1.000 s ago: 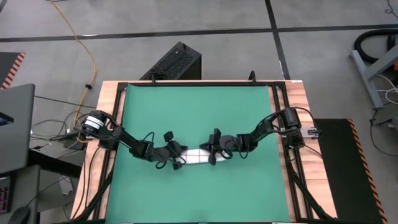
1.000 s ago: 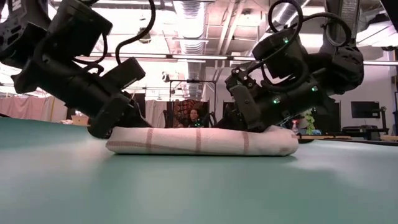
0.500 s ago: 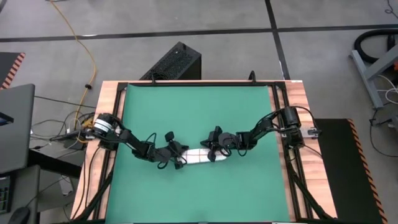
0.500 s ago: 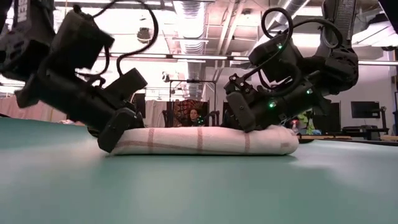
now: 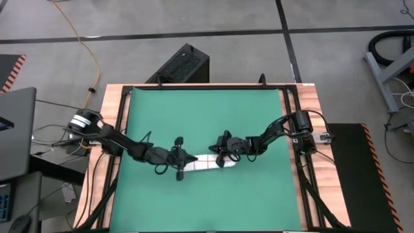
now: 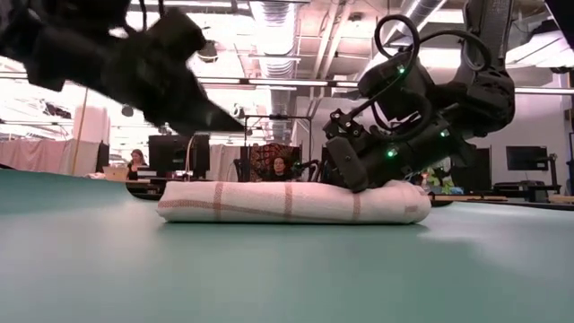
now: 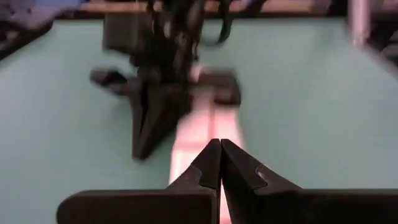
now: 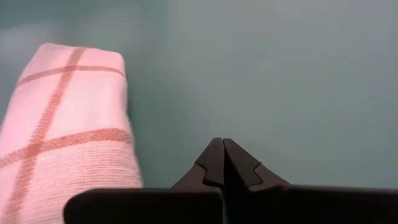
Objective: Roll towel into tight, uniform cylinder
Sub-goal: Roll the kitchen towel on the table
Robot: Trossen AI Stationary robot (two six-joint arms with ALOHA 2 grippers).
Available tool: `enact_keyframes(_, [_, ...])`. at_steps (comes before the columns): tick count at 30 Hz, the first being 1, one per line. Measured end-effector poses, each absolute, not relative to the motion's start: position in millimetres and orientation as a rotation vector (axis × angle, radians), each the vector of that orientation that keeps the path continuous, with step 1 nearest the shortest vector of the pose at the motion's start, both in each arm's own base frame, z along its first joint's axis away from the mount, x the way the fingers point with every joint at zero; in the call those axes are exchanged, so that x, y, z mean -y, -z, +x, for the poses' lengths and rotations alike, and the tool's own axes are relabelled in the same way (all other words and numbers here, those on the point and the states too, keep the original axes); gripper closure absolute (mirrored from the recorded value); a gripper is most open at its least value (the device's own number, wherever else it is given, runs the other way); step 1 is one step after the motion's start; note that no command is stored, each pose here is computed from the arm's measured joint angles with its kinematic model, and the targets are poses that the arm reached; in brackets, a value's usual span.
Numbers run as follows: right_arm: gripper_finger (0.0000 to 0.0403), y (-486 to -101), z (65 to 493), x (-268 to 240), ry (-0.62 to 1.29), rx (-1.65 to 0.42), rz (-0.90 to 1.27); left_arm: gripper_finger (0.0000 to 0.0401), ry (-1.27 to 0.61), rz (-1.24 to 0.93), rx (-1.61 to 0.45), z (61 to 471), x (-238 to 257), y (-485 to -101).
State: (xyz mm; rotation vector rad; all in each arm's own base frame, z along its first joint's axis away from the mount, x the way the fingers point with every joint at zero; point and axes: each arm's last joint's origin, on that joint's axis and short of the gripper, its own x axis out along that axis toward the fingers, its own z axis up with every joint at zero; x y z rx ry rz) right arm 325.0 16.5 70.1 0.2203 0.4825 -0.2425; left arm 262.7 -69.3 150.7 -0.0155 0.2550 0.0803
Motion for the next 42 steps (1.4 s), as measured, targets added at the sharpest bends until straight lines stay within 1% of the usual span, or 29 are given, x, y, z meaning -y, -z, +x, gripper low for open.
enact_keyframes(4, [0.0387,-70,325,-15,0.243,-0.474,0.22,0.0401,-0.158,-0.003,-0.293,269,60,-132])
enact_keyframes(11, [0.0387,-71,325,-15,0.241,-0.466,0.222,0.0401,-0.103,-0.023,-0.36,289,58,-99])
enact_keyframes(18, [0.0387,-74,325,-8,0.283,-0.458,0.206,0.0401,-0.089,-0.032,-0.386,295,60,-89])
enact_keyframes(23, [0.0387,-93,323,6,0.326,-0.439,0.144,0.0401,-0.097,-0.025,-0.435,293,59,-84])
enact_keyframes(29, [0.0387,-140,314,9,0.314,-0.409,0.062,0.0401,-0.101,-0.004,-0.478,292,58,-80])
enact_keyframes(31, [0.0387,-153,306,3,0.246,-0.377,0.039,0.0401,-0.097,0.018,-0.484,291,58,-80])
enact_keyframes(34, [0.0388,-167,289,-9,0.075,-0.32,0.053,0.0401,-0.093,0.045,-0.493,291,57,-79])
enact_keyframes(35, [0.0388,-166,282,-14,0.026,-0.316,0.062,0.0401,-0.093,0.052,-0.495,291,56,-79])
enact_keyframes(37, [0.0388,-157,268,-22,-0.009,-0.327,0.087,0.0401,-0.094,0.067,-0.498,291,55,-79])
enact_keyframes(42, [0.0388,-140,247,-27,0.072,-0.274,0.121,0.0401,-0.081,0.075,-0.506,292,50,-78])
